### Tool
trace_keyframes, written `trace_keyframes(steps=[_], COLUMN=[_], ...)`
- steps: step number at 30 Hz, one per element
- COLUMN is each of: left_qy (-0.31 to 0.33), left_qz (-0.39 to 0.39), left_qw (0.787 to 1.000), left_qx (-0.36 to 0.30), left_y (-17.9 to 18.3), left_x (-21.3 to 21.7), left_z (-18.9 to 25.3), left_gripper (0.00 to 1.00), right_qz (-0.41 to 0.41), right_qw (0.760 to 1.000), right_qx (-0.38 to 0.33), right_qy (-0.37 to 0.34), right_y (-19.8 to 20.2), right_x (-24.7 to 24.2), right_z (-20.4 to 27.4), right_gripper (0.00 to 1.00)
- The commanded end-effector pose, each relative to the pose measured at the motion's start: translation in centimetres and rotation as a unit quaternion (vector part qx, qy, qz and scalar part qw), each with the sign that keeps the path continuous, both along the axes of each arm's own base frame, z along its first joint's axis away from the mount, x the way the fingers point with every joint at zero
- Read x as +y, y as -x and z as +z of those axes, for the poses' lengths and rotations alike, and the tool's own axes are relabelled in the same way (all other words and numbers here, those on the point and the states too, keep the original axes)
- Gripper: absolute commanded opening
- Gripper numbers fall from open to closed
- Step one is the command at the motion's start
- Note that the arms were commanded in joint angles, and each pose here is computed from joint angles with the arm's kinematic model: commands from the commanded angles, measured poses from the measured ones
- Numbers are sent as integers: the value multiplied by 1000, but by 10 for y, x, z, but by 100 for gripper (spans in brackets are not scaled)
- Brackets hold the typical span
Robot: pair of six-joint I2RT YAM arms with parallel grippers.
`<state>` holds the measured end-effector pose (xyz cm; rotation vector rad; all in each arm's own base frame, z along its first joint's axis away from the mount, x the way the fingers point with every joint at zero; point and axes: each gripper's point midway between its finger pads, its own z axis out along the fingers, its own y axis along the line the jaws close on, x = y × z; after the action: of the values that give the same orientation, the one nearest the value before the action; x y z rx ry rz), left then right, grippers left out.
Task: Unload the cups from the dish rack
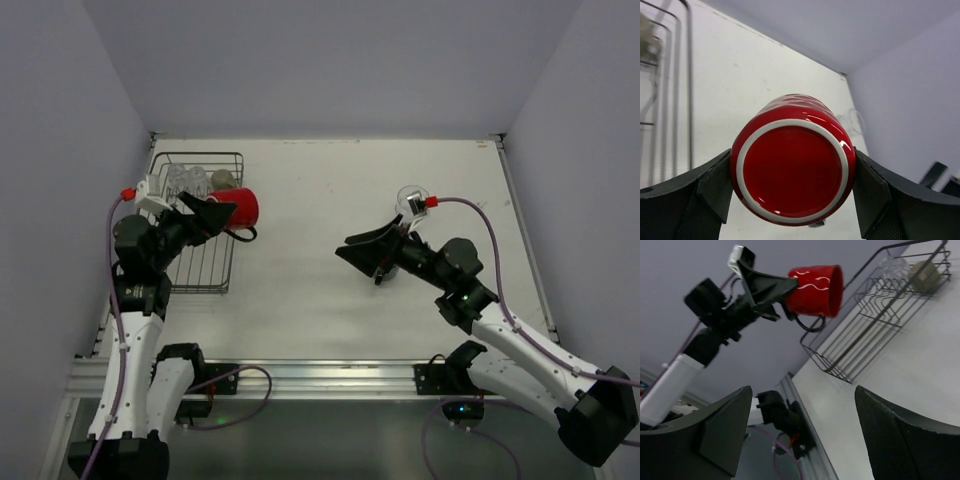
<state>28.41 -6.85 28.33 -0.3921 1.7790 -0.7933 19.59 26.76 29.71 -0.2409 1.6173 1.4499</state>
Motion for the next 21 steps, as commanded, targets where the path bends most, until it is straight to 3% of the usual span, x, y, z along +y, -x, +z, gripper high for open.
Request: trace_keyframes(steps=[1,7,13,21], left_qy=[117,149,165,160], left_qz=[-199,-283,-317,-312], left_qw=[968,937,924,927], left_qx=[-101,-144,-140,-135], left_y=[33,52,57,56], left_x=[-70,-117,-136,-141], left_z=[54,72,63,57], left_gripper=[13,14,13,12], right_qz=[65,107,146,98], right_qw=[992,987,981,991], right_qx=[-8,9,10,-20], right_qy=[-109,-123,-127,-87], right_y=[16,12,9,2], right_x=[14,42,58,50], right_z=[48,46,43,39], right_gripper=[84,82,76,74])
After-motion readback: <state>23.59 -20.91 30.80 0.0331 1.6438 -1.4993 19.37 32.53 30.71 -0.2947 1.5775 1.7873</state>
